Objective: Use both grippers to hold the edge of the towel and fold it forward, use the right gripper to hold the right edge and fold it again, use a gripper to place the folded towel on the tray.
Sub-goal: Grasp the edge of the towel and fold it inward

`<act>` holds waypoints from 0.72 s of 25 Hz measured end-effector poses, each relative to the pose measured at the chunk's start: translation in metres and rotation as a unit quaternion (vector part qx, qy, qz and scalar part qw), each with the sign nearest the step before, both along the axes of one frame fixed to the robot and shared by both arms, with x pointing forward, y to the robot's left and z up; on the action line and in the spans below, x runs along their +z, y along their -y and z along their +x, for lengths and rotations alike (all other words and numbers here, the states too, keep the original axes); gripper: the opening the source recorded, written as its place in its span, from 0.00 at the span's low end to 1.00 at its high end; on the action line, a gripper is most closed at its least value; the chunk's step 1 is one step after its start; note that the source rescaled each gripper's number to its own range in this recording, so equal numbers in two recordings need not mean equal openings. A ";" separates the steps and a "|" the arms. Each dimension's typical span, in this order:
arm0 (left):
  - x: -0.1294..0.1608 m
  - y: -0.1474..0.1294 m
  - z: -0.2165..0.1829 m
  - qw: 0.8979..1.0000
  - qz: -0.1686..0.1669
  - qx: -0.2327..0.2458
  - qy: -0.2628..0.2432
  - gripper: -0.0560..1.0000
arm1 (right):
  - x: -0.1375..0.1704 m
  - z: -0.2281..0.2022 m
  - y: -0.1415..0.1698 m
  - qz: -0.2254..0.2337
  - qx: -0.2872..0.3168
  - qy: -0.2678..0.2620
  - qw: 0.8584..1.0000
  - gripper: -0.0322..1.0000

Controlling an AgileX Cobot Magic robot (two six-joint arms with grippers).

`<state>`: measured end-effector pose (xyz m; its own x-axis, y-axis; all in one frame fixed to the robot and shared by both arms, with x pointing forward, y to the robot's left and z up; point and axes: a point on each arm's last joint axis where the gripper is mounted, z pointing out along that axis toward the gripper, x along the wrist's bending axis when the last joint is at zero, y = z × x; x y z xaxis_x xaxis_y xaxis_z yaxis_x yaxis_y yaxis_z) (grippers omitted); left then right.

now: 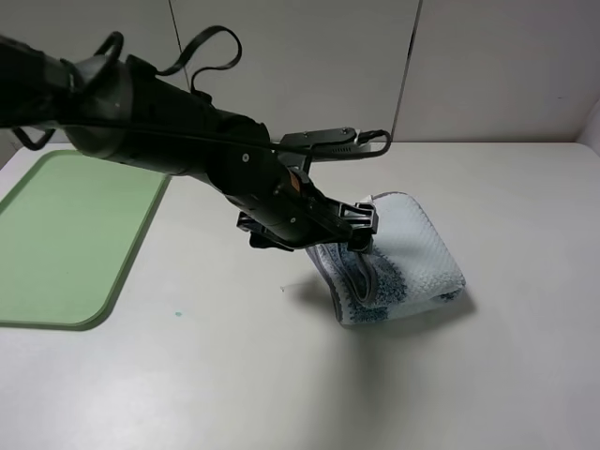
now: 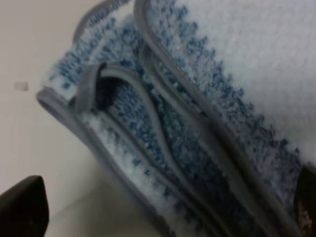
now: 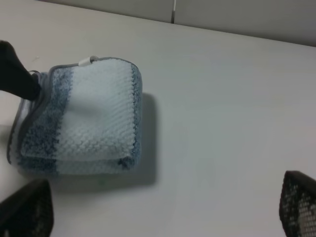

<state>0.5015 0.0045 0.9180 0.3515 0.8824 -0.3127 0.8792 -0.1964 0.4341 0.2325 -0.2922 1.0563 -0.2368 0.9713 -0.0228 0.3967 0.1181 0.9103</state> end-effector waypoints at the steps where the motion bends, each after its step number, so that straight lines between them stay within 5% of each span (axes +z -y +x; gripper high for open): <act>1: -0.002 0.002 0.000 1.000 0.000 0.002 -0.003 1.00 | 0.000 0.000 0.000 0.000 0.000 0.000 1.000 1.00; 18: -0.057 0.036 0.017 0.999 -0.029 0.012 0.025 1.00 | 0.000 0.000 0.000 0.000 0.000 0.000 1.000 1.00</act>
<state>0.5184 -0.0318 0.8606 0.3473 0.8716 -0.3460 0.8604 -0.1494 0.4873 0.2325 -0.2922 1.0563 -0.2368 0.9713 -0.0228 0.3967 0.1181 0.9103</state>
